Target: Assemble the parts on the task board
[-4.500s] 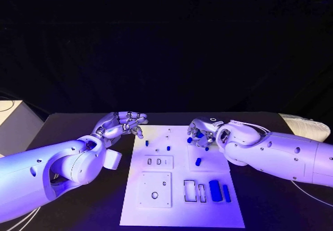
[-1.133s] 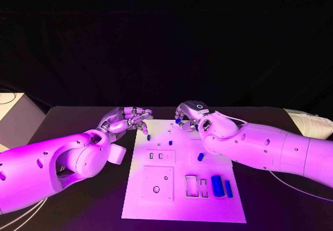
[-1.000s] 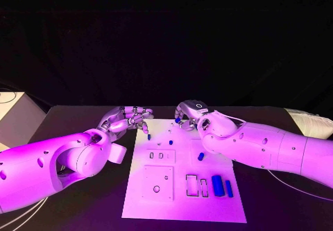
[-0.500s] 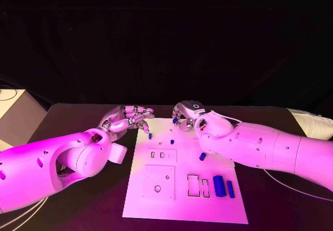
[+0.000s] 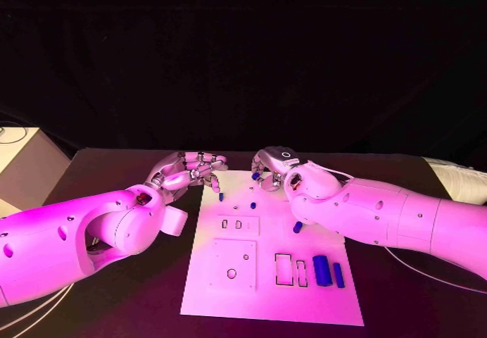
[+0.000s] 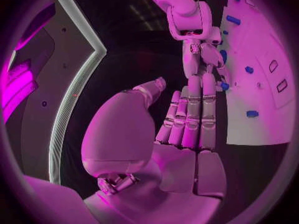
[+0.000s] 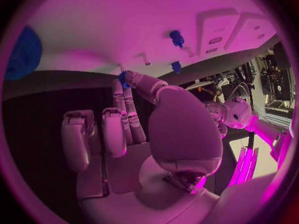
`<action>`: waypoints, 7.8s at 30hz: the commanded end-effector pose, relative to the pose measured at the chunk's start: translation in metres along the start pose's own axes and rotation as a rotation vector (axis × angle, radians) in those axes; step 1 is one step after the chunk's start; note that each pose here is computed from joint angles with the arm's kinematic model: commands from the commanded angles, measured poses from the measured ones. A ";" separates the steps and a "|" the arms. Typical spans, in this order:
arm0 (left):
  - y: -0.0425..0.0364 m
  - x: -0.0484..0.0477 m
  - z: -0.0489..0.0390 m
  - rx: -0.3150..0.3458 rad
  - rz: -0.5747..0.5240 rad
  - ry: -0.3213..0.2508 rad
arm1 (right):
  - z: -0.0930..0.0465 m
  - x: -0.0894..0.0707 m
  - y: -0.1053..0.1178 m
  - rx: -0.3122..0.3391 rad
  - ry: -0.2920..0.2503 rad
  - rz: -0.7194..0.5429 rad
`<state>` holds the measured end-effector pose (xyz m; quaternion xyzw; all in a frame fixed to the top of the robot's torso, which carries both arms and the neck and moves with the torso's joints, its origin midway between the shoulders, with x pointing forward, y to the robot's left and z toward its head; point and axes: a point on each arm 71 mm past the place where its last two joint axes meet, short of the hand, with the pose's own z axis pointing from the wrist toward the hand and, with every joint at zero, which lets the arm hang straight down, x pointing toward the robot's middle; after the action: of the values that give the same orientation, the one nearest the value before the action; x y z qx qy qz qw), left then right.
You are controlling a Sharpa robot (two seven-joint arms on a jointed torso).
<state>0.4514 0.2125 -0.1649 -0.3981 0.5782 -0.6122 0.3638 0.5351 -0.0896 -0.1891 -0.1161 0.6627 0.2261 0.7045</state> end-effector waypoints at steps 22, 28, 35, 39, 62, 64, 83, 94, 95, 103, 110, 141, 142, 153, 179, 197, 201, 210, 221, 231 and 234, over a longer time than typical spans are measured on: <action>-0.0015 0.0021 0.0015 0.008 -0.009 0.022 | 0.004 0.008 -0.001 0.003 0.047 -0.013; -0.0015 0.0016 0.0013 0.008 -0.009 0.021 | 0.005 0.007 -0.002 -0.007 0.038 -0.002; -0.0017 0.0007 0.0010 0.010 -0.009 0.019 | 0.001 0.006 -0.005 -0.010 0.034 0.005; -0.0018 -0.0005 0.0005 0.010 -0.009 0.016 | -0.004 0.006 -0.008 -0.002 0.038 0.009; -0.0008 -0.0090 0.0013 0.013 -0.007 0.002 | -0.067 -0.039 -0.077 0.101 -0.045 0.195; -0.0006 -0.0088 0.0016 0.013 -0.007 0.003 | -0.068 -0.040 -0.084 0.130 -0.026 0.211; 0.0000 -0.0081 0.0029 0.012 -0.009 0.009 | -0.060 -0.025 -0.117 0.347 0.139 0.274; 0.0001 -0.0079 0.0031 0.011 -0.010 0.010 | -0.055 -0.015 -0.107 0.341 0.197 0.273; 0.0002 -0.0080 0.0031 0.011 -0.009 0.009 | -0.055 -0.014 -0.106 0.341 0.201 0.273; 0.0002 -0.0087 0.0030 0.010 -0.009 0.007 | -0.055 -0.011 -0.106 0.345 0.219 0.270; 0.0003 -0.0088 0.0030 0.010 -0.009 0.007 | -0.054 -0.010 -0.107 0.350 0.222 0.267; 0.0002 -0.0094 0.0021 0.007 -0.010 0.009 | -0.051 -0.008 -0.109 0.334 0.230 0.184; 0.0002 -0.0094 0.0021 0.007 -0.010 0.009 | -0.051 -0.009 -0.108 0.328 0.226 0.176; 0.0001 -0.0093 0.0019 0.007 -0.010 0.010 | -0.050 -0.015 -0.092 0.250 0.121 0.150; 0.0009 -0.0071 0.0038 0.003 -0.011 0.015 | -0.026 -0.009 0.006 -0.002 0.067 0.131; 0.0008 -0.0056 0.0042 0.003 -0.013 0.019 | -0.016 0.009 0.016 -0.002 0.114 0.101; 0.0008 -0.0053 0.0043 0.003 -0.013 0.020 | -0.016 0.011 0.017 -0.005 0.118 0.096; 0.0008 -0.0053 0.0045 0.003 -0.013 0.020 | -0.013 0.014 0.018 -0.005 0.129 0.090; 0.0007 -0.0059 0.0040 0.003 -0.012 0.018 | -0.010 0.016 0.013 0.008 0.131 0.086; 0.0008 -0.0061 0.0042 0.002 -0.012 0.018 | -0.011 0.017 0.013 -0.002 0.140 0.102; 0.0008 -0.0062 0.0043 0.002 -0.012 0.018 | -0.013 0.016 0.012 -0.004 0.134 0.108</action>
<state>0.4584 0.2185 -0.1675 -0.4016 0.5785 -0.6103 0.3627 0.5193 -0.0824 -0.2047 -0.0947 0.7139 0.2499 0.6472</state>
